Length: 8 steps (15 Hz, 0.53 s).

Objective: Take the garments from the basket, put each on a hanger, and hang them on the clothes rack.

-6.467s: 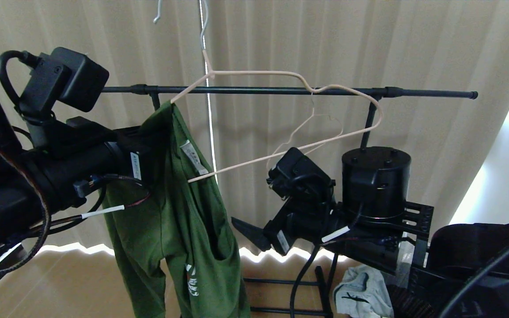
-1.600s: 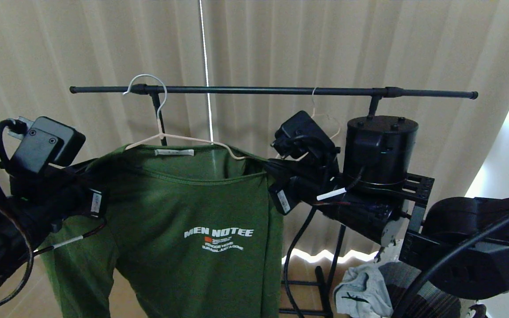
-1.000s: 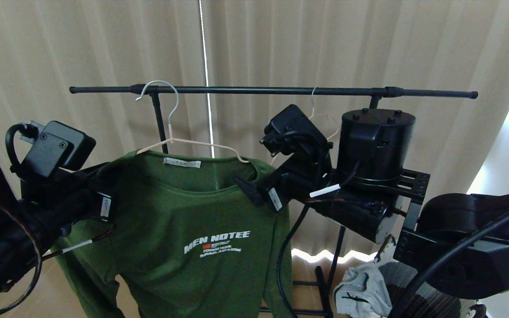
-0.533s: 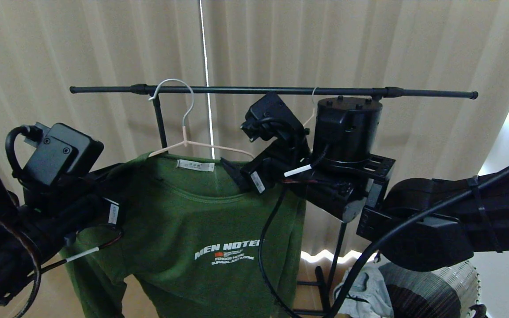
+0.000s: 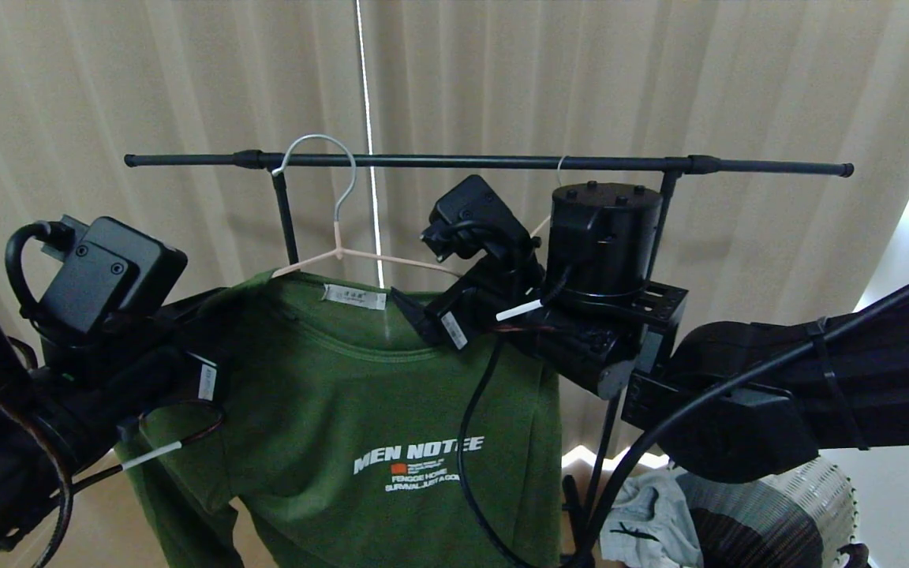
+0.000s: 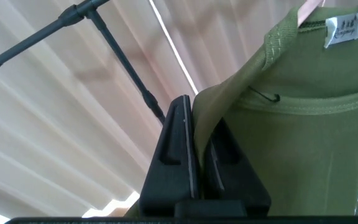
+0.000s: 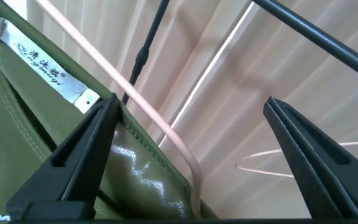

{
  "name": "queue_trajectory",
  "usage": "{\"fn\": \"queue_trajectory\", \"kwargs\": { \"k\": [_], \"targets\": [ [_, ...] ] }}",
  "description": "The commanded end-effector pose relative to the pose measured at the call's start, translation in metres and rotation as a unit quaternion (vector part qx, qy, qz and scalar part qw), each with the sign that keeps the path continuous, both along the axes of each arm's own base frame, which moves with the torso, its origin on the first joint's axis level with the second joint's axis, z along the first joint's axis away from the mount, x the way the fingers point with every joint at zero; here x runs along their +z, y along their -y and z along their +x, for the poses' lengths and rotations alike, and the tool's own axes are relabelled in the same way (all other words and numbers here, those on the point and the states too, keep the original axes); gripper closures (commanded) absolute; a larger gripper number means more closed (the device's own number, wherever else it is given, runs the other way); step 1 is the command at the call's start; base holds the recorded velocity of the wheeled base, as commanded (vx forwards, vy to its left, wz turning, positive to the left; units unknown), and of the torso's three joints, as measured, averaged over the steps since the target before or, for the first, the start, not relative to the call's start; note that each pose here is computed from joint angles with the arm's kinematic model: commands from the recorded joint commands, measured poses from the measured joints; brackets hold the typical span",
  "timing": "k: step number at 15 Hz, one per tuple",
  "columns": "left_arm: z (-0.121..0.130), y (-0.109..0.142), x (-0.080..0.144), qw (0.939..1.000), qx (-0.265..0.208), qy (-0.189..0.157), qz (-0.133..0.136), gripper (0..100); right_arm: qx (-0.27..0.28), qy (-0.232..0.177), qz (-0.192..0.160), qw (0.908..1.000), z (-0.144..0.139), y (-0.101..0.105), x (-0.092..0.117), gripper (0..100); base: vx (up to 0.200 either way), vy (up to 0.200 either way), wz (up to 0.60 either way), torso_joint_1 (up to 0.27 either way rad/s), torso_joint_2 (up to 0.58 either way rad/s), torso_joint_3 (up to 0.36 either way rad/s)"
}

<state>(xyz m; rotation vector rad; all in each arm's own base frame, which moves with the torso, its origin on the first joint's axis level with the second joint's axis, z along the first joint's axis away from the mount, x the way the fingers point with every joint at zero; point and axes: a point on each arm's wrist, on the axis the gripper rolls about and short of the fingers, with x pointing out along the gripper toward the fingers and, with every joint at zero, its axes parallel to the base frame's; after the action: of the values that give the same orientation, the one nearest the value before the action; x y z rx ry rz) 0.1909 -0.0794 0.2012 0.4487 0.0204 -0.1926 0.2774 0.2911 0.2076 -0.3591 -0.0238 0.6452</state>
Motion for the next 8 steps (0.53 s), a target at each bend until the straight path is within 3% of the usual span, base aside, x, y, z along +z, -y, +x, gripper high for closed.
{"fn": "queue_trajectory", "kwargs": {
  "k": [1, 8],
  "targets": [
    [-0.0001, 0.0001, 0.0001, 1.0000, 0.000, 0.000, 0.000, 100, 0.000, 0.000, -0.001, 1.0000, 0.0001, -0.0006, -0.0009, 100, 0.000, 0.000, 0.00, 0.000, 0.00, 0.000],
    [-0.0003, 0.0000, -0.0007, 1.0000, 0.000, -0.001, 0.001, 100, 0.000, 0.000, -0.001, 1.0000, -0.0006, 0.0001, -0.0008, 100, 0.000, 0.000, 0.00, 0.000, 0.00, 0.000]
  ]
}}
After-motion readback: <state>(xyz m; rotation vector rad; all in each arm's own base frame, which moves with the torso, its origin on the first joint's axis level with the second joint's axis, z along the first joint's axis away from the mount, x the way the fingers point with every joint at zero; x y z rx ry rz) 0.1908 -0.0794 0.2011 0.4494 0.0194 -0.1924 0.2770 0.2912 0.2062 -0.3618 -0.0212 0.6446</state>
